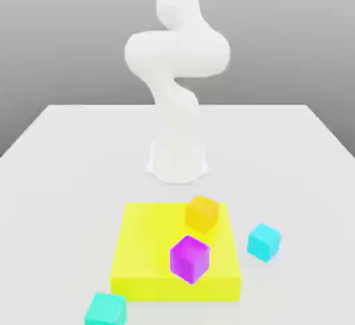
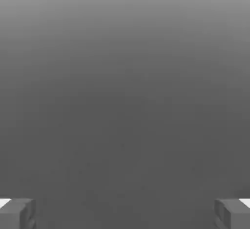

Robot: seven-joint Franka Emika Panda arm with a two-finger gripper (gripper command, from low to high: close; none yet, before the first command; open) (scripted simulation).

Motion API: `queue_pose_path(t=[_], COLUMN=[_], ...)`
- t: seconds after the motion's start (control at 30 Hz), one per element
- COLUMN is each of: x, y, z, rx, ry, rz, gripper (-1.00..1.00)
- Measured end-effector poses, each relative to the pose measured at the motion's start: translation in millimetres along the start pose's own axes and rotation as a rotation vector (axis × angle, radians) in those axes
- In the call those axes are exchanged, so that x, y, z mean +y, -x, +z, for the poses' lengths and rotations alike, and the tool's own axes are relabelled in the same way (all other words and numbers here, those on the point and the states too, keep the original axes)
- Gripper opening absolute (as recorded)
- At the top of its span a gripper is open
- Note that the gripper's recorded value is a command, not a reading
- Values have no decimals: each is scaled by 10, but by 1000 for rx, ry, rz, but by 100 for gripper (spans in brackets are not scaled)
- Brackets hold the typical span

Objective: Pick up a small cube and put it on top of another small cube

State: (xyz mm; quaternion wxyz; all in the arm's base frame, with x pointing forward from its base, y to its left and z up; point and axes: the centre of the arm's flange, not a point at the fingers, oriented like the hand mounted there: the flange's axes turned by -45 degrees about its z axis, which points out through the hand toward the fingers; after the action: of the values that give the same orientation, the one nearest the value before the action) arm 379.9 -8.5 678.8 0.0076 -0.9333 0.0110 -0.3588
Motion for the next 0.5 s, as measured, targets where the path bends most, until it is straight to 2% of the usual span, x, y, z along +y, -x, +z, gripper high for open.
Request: queue_pose_path(t=[0.23, 0.5], x=[266, 588], y=[120, 659], z=[1308, 2669], rx=[-186, -393], ry=[-4, 12], rz=[37, 82], gripper=[0, 0])
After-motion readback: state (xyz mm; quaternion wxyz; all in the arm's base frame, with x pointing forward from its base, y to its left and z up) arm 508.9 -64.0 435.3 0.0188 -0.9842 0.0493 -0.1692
